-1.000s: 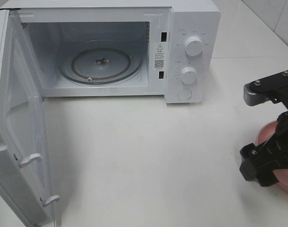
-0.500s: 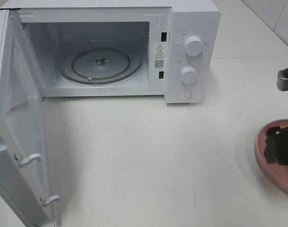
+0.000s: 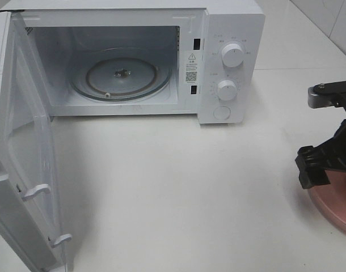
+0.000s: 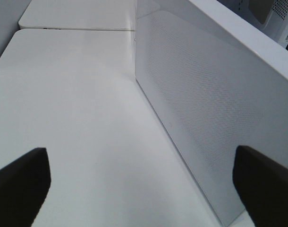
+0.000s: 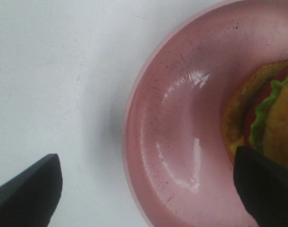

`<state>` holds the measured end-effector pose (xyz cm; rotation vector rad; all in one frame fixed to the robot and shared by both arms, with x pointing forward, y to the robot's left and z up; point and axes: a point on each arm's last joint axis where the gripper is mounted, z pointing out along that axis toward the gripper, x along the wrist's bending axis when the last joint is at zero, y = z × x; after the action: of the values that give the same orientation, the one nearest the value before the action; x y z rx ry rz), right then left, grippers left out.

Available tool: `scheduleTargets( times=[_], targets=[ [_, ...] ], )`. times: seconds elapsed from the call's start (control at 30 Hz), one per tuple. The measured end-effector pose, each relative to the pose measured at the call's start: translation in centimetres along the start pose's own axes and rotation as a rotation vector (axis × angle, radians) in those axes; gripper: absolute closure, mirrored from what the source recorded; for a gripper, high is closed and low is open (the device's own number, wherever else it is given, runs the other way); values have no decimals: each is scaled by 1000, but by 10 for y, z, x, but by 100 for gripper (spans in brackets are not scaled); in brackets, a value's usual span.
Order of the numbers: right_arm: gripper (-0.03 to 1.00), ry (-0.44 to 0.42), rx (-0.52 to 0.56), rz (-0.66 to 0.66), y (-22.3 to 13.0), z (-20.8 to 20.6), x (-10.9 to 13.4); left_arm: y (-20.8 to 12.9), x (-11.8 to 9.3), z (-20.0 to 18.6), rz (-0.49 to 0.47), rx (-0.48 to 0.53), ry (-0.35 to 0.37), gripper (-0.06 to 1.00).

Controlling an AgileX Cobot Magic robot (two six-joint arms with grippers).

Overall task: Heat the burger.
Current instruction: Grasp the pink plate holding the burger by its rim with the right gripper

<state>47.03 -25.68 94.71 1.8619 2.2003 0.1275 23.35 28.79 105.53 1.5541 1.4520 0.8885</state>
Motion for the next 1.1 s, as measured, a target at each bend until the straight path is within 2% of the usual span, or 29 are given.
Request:
scheduleTargets(
  times=[0.4,0.57,0.93,1.0,1.1],
  targets=[
    [9,6,118,-22,3,42,8,0,0,0,0,0,0,-2],
    [10,8,136,-27,3,50,9,0,0,0,0,0,0,-2],
    [14,23,122,-32,5,62,12,0,0,0,0,0,0,-2],
    [20,25,115,-32,6,62,13,0,0,0,0,0,0,-2],
    [23,25,113,-32,6,62,13,0,0,0,0,0,0,-2]
  ],
)
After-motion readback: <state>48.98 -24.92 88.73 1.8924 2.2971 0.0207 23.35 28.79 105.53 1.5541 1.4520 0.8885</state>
